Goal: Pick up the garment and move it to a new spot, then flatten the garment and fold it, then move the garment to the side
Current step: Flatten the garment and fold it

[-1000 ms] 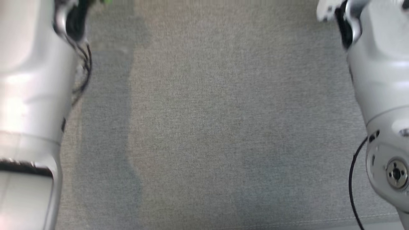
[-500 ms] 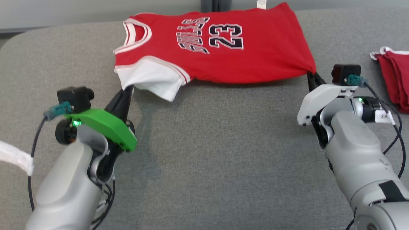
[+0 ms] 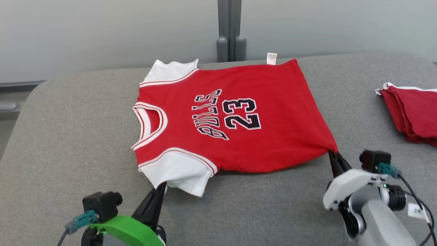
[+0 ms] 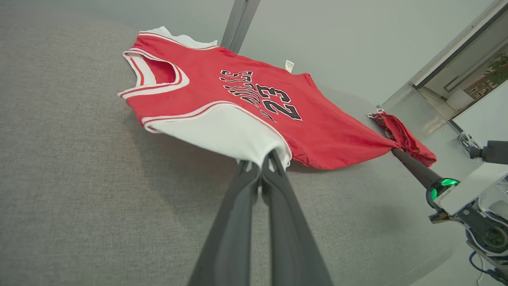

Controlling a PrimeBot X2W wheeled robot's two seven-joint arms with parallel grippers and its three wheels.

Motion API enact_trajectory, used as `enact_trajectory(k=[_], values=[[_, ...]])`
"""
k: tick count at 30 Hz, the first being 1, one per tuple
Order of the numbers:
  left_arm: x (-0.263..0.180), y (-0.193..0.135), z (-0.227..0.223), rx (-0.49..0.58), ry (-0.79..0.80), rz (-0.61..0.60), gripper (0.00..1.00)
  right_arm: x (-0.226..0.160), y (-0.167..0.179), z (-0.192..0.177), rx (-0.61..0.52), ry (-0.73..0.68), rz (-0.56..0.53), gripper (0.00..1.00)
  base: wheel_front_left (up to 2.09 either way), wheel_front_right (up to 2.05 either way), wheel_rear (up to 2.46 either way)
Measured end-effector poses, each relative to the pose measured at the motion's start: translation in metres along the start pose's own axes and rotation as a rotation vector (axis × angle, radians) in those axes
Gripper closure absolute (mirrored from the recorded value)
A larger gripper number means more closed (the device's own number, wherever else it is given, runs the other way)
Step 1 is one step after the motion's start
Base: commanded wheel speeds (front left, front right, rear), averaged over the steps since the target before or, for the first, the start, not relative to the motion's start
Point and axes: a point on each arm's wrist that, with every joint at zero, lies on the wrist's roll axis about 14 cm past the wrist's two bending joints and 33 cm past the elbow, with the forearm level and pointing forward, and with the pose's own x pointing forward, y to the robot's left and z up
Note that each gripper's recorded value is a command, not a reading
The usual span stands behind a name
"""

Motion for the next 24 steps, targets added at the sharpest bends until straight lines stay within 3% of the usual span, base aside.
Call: enact_trajectory(k=[5,11,24], values=[[-0.028,0.001,-0.009,0.014,0.033,0.032,1.0,-0.045,-0.006,-0.013,0.022,0.045,-0.011,1.0,0.0,0.0,0.0],[-0.044,0.011,-0.016,0.015,0.095,0.075,1.0,-0.093,-0.007,0.0,-0.017,0.103,-0.029,1.0,0.0,0.0,0.0],[-0.038,0.013,-0.03,-0.02,0.143,0.079,1.0,-0.104,-0.009,-0.021,0.072,0.214,-0.035,1.0,0.0,0.0,0.0]])
